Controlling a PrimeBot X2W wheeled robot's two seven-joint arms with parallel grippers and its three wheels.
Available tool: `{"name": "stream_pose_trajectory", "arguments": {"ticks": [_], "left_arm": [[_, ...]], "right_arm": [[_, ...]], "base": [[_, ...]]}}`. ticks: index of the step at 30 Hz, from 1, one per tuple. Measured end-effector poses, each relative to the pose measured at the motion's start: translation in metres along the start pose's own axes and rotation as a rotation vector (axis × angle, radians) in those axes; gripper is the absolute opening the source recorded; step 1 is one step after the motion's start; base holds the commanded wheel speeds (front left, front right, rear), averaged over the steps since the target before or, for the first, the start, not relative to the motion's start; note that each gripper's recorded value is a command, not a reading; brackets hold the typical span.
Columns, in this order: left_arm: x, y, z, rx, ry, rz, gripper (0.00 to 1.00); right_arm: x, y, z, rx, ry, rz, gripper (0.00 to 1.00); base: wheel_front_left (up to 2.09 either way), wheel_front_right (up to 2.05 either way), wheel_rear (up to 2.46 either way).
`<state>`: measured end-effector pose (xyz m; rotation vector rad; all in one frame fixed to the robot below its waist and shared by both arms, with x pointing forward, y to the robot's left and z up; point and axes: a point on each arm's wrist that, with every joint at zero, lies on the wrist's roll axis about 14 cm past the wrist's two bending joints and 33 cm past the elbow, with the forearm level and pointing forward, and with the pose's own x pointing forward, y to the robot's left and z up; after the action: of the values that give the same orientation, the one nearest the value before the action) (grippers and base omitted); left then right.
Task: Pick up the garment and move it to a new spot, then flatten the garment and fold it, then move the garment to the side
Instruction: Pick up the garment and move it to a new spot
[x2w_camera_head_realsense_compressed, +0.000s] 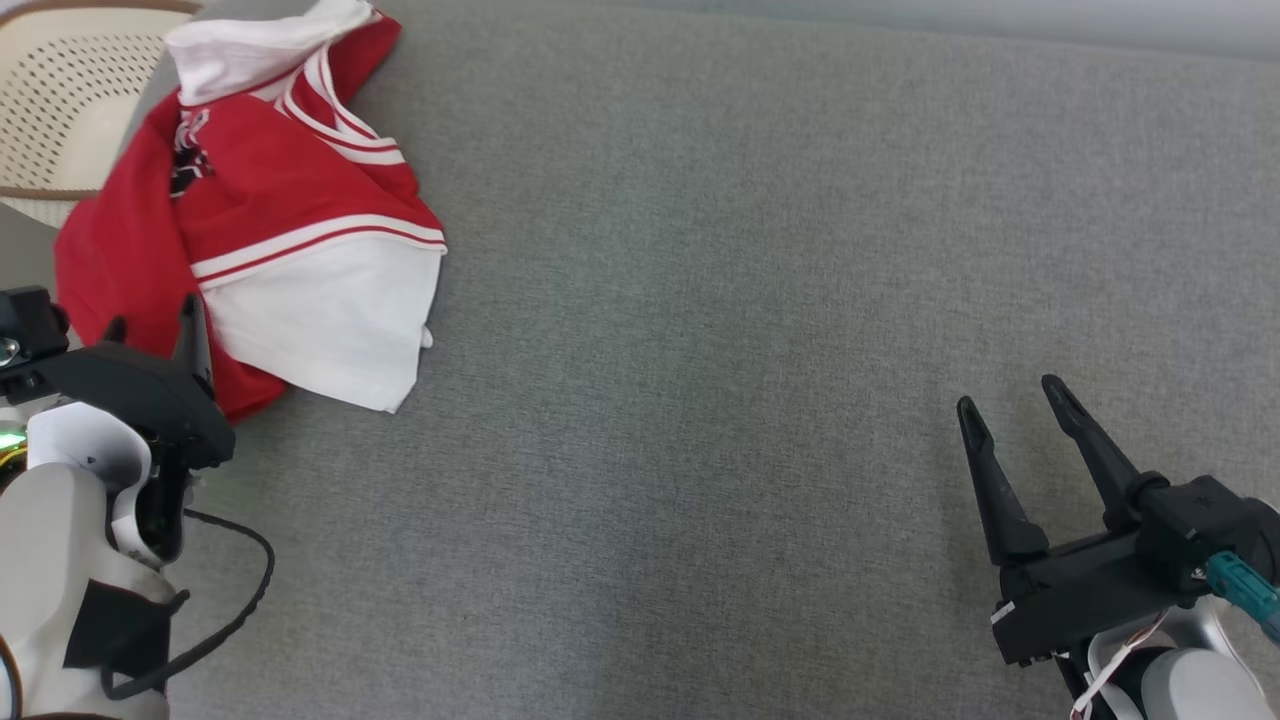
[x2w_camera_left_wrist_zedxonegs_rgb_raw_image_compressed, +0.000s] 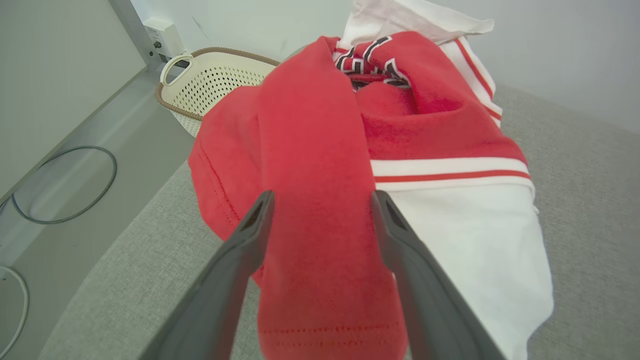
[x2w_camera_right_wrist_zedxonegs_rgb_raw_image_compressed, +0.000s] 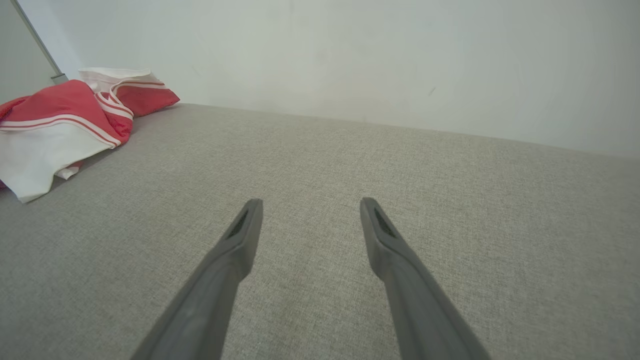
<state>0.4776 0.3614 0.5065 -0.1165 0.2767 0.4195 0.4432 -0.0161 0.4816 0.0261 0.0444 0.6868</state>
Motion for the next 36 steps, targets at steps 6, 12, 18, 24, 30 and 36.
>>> {"name": "stream_pose_trajectory", "arguments": {"ticks": [6,12,18,24,30,36], "left_arm": [[0.015,0.000,-0.032,-0.034,0.083,0.012,1.00],[0.020,0.004,-0.034,-0.037,0.067,0.026,0.00],[0.019,0.007,0.014,-0.016,-0.107,0.029,0.00],[0.002,0.005,0.076,0.021,-0.318,0.011,0.00],[-0.034,-0.019,0.140,0.051,-0.548,-0.063,0.00],[-0.084,-0.066,0.178,0.077,-0.721,-0.192,0.00]], "right_arm": [[0.002,-0.008,-0.012,0.017,0.021,-0.013,1.00],[0.004,-0.009,-0.011,0.020,0.020,-0.010,1.00],[0.003,-0.009,-0.007,0.018,0.014,-0.016,1.00],[0.001,-0.002,0.002,0.020,-0.005,-0.016,1.00],[-0.003,0.002,0.019,0.014,-0.048,-0.030,1.00],[-0.012,-0.003,0.035,0.001,-0.091,-0.076,1.00]], "base": [[0.00,0.00,0.00],[0.00,0.00,0.00],[0.00,0.00,0.00],[0.00,0.00,0.00],[0.00,0.00,0.00],[0.00,0.00,0.00]]}}
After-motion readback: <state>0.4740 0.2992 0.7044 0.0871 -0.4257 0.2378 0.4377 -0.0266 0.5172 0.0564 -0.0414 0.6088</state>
